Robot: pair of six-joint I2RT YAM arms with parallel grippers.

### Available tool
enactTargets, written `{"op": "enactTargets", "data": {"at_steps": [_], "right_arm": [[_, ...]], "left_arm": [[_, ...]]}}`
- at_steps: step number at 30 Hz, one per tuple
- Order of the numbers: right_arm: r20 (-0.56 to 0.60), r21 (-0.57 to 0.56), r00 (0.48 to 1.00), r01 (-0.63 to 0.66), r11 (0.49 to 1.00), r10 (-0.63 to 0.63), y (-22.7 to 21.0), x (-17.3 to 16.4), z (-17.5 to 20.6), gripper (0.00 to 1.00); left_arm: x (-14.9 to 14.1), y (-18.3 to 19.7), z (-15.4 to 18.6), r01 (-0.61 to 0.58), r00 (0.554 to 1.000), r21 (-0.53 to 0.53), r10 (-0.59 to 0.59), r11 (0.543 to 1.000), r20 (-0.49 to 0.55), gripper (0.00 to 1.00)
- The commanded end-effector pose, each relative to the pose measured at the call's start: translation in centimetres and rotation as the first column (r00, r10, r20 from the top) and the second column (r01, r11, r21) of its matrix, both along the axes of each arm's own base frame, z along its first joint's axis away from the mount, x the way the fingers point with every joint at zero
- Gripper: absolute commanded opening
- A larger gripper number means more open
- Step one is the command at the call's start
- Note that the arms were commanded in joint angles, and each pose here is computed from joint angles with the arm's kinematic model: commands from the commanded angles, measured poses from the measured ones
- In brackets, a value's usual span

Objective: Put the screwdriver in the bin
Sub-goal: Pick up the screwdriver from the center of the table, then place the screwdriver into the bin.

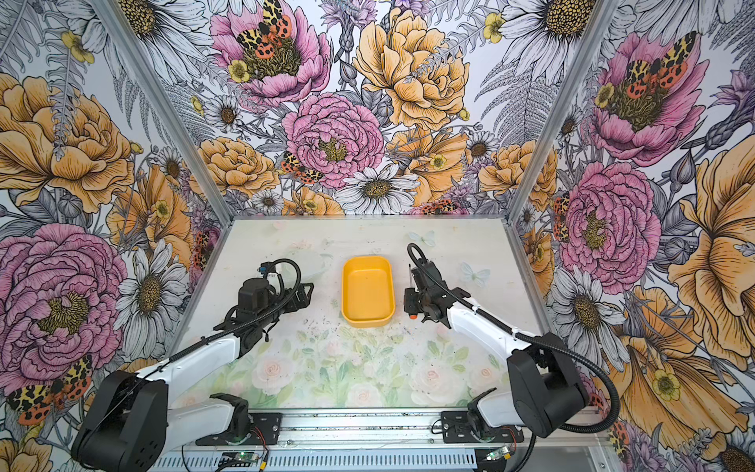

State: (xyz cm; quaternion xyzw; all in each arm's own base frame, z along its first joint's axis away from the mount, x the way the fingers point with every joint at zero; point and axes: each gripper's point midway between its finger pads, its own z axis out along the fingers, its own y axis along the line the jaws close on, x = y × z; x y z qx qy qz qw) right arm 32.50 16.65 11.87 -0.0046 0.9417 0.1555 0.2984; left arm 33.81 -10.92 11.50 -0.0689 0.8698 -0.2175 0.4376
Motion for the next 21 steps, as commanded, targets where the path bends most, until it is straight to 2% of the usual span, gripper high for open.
{"op": "enactTargets", "data": {"at_steps": [1,7,11,16,21], "right_arm": [[0.081,0.053,0.996,0.044,0.998,-0.049,0.6,1.1,4.0,0.00],[0.220,0.028,0.974,0.054,0.998,-0.059,2.8,2.4,8.7,0.00],[0.269,-0.022,0.963,0.020,1.000,-0.013,5.5,2.6,9.9,0.00],[0.265,-0.074,0.962,-0.045,0.996,0.063,9.2,2.2,9.0,0.00],[0.200,-0.092,0.979,-0.030,0.995,0.048,10.7,2.3,6.8,0.00]], "left_arm": [[0.1,-0.3,1.2,0.015,0.999,-0.012,-0.014,1.000,0.031,0.99],[0.2,-0.4,1.4,0.019,0.999,-0.014,-0.018,1.000,0.033,0.99],[0.3,-0.5,1.5,0.021,0.999,-0.018,-0.020,1.000,0.034,0.99],[0.4,-0.4,1.6,0.021,0.999,-0.012,-0.020,1.000,0.035,0.99],[0.5,-0.5,1.6,0.023,0.999,-0.007,-0.023,1.000,0.032,0.99]]}}
